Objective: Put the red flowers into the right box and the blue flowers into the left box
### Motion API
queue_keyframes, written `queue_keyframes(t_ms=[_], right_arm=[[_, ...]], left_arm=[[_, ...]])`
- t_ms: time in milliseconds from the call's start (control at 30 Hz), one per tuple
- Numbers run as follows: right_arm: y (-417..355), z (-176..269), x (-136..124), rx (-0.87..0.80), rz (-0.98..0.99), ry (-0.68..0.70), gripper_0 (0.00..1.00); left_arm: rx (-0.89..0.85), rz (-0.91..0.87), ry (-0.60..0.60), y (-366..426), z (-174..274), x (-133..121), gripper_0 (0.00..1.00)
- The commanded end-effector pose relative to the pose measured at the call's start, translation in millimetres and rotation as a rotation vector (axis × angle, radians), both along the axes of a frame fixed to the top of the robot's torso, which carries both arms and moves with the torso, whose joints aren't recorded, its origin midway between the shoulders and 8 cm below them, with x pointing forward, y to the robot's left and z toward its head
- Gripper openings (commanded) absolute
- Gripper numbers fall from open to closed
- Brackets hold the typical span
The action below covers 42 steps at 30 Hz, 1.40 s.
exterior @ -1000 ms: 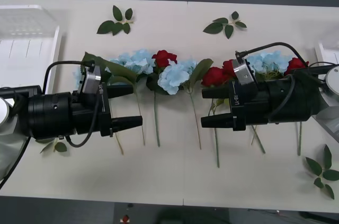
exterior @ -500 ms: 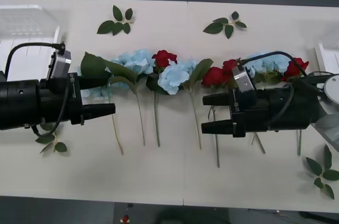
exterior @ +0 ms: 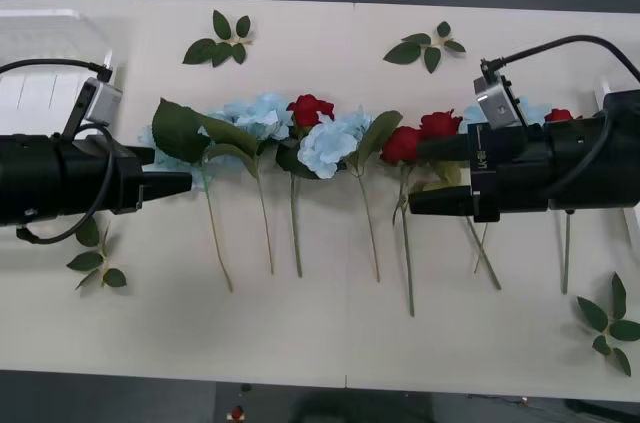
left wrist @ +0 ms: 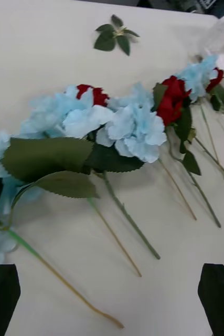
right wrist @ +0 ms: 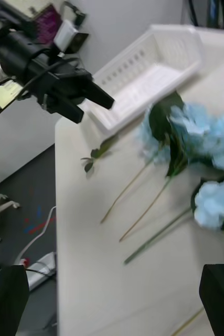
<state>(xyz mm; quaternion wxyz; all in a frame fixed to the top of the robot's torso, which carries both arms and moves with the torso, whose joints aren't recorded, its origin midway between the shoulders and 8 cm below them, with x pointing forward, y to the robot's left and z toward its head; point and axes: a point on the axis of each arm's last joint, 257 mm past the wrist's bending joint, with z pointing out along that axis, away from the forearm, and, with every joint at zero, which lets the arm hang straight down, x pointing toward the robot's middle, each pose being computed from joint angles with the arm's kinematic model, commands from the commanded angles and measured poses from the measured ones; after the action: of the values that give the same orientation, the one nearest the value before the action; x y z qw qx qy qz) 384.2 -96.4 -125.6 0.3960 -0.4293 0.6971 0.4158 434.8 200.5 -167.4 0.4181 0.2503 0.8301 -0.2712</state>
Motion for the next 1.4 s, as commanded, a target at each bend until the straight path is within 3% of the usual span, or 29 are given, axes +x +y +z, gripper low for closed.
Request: queue_keyframes(t_ms=[33,467,833,1400], right_arm=[[-7.5,22.3,5.6,-0.037,-0.100,0.115,0.96],[-83.3,-13.0,57.9,-0.238,-0.567,0.317,0.96],[-173.5,-24.7,102.8,-0.280,-0.946,0.361,0.96],[-299.6,-44.9,119.4,-0.267,-1.271,0.490,0.96]], left_arm=[[-0.015,0.116,0.049,2.3,19.6,10.0,1.00],[0.088,0.377,0.232,12.6,-1.4,20.3,1.00],[0.170,0.454,0.281,8.5,-36.2,37.9,1.00],[0.264,0.489,0.384,7.7,-84.2,66.5,1.00]])
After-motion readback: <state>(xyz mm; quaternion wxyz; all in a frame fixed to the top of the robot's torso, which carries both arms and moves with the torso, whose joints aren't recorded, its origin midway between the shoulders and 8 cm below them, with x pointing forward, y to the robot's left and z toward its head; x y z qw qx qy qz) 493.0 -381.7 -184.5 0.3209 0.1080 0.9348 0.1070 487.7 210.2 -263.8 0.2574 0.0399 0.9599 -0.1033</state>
